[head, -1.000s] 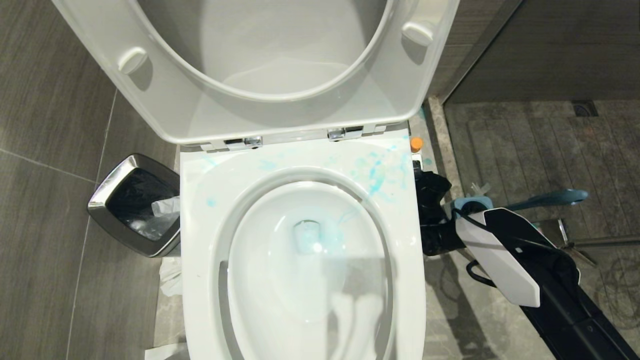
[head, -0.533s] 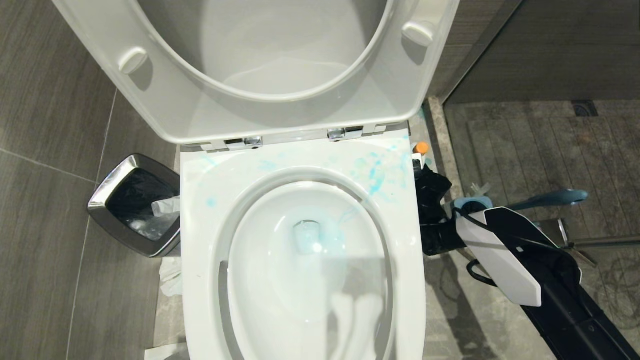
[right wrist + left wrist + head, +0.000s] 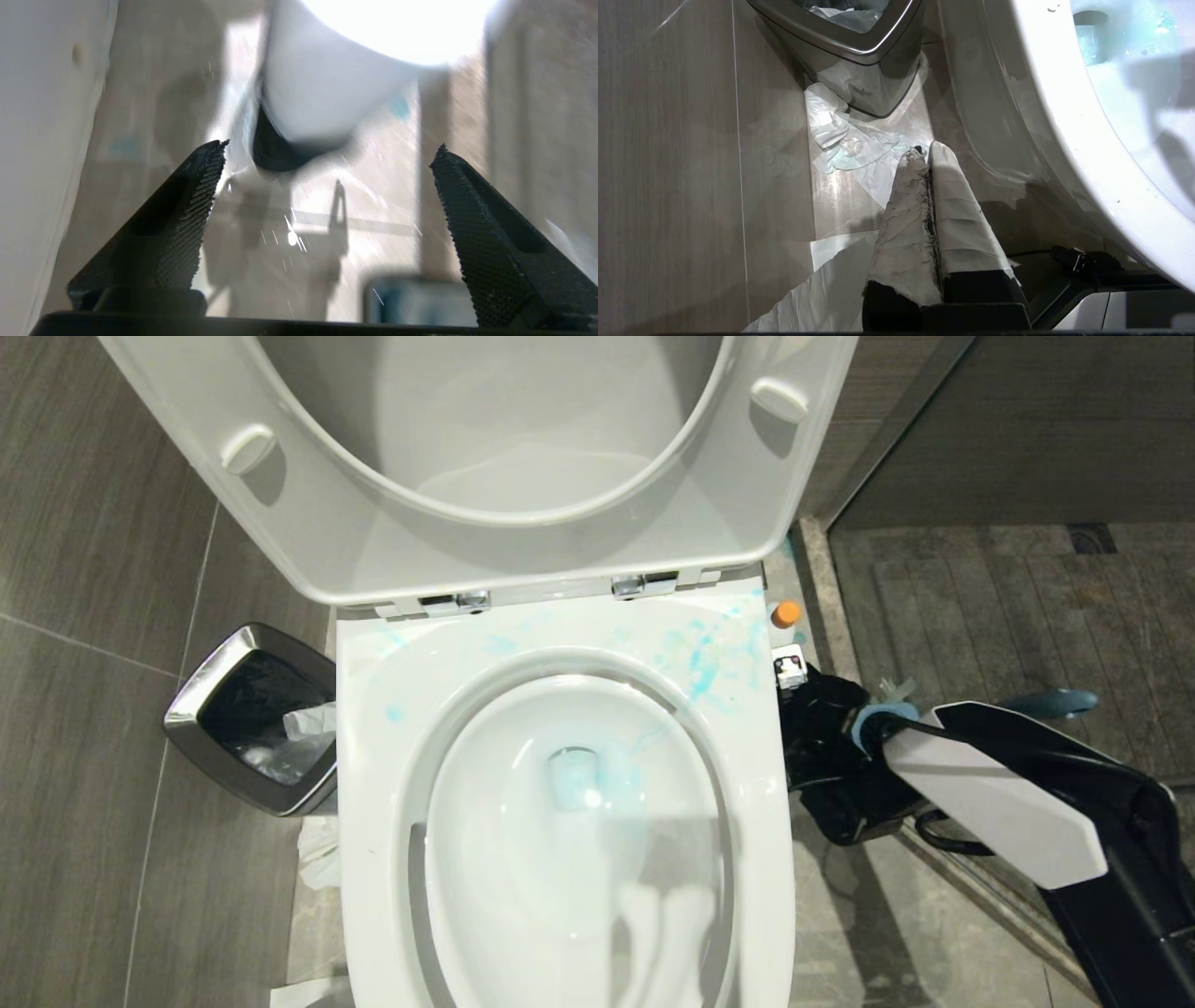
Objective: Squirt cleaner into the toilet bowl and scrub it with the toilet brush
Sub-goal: Place the cleaning agent on the floor, then scrub the toilet bowl
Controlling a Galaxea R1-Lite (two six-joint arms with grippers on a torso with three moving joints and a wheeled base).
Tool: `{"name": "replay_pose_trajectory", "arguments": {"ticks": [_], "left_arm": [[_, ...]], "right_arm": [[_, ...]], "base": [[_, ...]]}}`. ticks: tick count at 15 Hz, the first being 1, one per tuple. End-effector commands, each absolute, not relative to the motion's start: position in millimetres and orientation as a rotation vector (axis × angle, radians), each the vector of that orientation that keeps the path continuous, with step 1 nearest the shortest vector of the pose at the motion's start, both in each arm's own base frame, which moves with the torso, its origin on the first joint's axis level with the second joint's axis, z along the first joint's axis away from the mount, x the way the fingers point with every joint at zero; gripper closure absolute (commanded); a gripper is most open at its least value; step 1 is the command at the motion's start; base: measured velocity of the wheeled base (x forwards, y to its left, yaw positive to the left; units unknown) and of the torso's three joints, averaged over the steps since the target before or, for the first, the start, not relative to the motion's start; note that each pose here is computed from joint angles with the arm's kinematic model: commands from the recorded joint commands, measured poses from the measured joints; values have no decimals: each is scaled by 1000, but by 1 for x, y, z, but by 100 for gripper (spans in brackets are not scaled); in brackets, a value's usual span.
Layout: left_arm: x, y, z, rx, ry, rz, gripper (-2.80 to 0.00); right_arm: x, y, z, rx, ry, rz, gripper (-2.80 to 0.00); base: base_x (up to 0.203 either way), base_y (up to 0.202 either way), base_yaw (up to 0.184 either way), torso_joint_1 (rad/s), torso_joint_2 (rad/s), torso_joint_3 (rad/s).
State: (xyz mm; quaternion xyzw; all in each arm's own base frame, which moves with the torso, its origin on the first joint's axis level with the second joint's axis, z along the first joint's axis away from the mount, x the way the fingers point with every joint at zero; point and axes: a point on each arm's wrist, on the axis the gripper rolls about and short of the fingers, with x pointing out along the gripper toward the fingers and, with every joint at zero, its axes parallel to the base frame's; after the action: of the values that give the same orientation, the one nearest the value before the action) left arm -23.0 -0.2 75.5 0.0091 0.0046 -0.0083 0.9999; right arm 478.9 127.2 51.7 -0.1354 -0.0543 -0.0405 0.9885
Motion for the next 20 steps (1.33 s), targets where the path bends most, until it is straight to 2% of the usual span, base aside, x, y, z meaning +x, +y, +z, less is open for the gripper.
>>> {"name": "replay_pose_trajectory", "arguments": {"ticks": [1, 7, 8, 11, 14, 18, 20], "left_arm": [[-23, 0, 76, 18, 11, -16, 0], [-23, 0, 76, 18, 11, -15, 0], [-23, 0, 75, 18, 11, -15, 0], [-23, 0, 76, 18, 11, -16, 0], [-23, 0, 76, 18, 11, -17, 0], [-23, 0, 76, 18, 11, -15, 0], [-23, 0, 76, 18, 11, -16, 0]], "right_arm": [[438, 116, 97, -269, -126, -86, -280], [331, 103, 137, -273, -102, -34, -280], [313, 105, 145, -260, -111, -13, 0], [272, 119, 159, -232, -134, 36, 0], [253, 121, 167, -215, -141, -6, 0], [247, 116, 153, -196, -79, -10, 0], [234, 116, 132, -128, 9, 28, 0]], "base": [[0, 0, 0, 0, 0, 0], [0, 0, 0, 0, 0, 0], [0, 0, 0, 0, 0, 0], [0, 0, 0, 0, 0, 0], [0, 0, 0, 0, 0, 0], [0, 0, 0, 0, 0, 0], [0, 0, 0, 0, 0, 0]]}}
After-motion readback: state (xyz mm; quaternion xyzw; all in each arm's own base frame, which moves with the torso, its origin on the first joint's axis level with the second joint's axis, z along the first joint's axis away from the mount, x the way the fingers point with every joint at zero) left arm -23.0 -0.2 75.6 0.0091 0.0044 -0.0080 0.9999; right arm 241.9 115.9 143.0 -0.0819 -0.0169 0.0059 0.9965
